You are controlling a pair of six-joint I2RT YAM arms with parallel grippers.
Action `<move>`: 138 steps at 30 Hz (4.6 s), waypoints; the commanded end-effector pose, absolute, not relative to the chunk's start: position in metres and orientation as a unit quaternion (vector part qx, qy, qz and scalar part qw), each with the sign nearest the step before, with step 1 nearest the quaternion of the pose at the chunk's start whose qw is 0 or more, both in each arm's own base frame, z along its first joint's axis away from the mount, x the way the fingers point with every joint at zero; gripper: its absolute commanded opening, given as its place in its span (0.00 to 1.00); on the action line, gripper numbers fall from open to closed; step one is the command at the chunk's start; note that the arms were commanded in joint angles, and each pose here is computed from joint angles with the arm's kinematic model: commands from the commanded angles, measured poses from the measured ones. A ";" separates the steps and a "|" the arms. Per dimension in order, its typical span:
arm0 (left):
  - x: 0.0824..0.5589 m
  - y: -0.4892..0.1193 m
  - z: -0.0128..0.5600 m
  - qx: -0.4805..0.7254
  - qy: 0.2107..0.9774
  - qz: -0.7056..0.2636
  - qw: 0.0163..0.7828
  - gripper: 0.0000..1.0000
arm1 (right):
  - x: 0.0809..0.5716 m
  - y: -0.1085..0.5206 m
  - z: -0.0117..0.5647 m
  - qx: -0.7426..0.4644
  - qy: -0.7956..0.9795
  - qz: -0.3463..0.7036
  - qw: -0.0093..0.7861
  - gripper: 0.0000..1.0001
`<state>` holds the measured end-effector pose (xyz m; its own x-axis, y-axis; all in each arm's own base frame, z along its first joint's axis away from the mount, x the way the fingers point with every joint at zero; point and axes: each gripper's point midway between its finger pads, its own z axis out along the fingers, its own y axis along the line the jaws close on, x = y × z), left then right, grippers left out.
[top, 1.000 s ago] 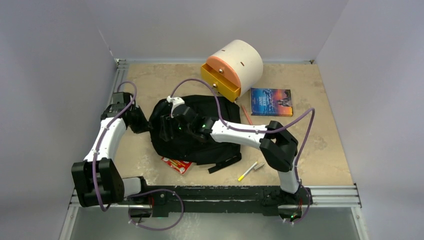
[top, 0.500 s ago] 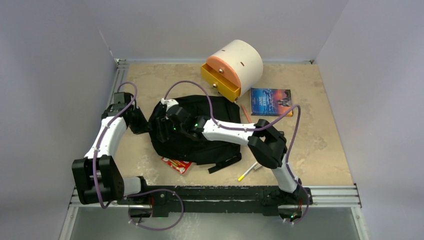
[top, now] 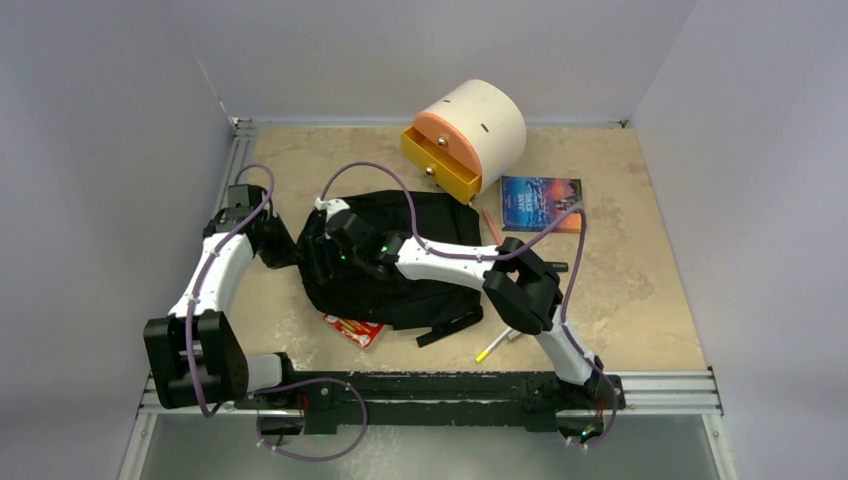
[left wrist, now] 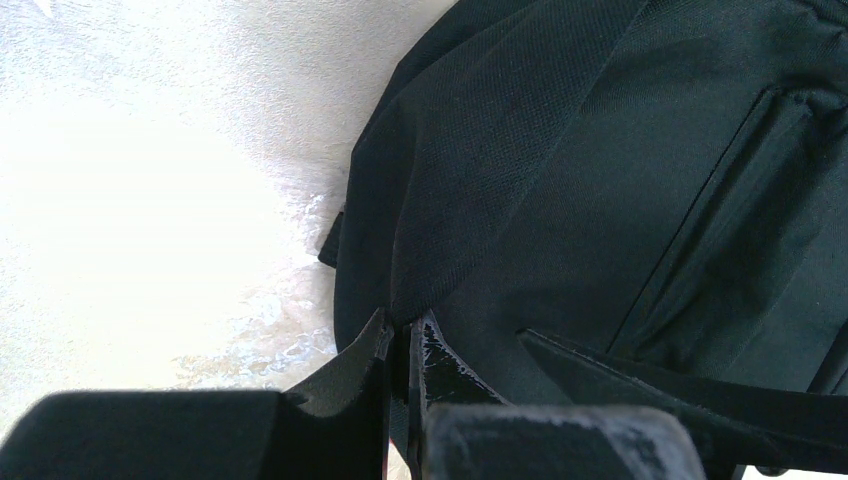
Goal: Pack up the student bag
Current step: Adjust the student bag at the center of the board.
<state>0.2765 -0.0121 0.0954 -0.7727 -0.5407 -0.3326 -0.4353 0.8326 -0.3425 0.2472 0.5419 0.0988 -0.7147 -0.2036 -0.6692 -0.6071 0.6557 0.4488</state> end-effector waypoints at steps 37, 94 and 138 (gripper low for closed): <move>0.284 -0.009 0.107 -0.268 0.926 -0.124 0.234 0.00 | 0.295 0.339 0.163 0.052 0.862 0.272 0.425 0.00; 0.344 -0.082 0.211 -0.107 0.870 -0.348 0.333 0.00 | 0.132 0.336 0.224 -0.507 0.534 0.431 0.522 0.58; 0.339 -0.110 0.222 -0.068 0.868 -0.365 0.330 0.00 | 0.180 0.416 0.121 -0.563 0.548 0.383 0.485 0.48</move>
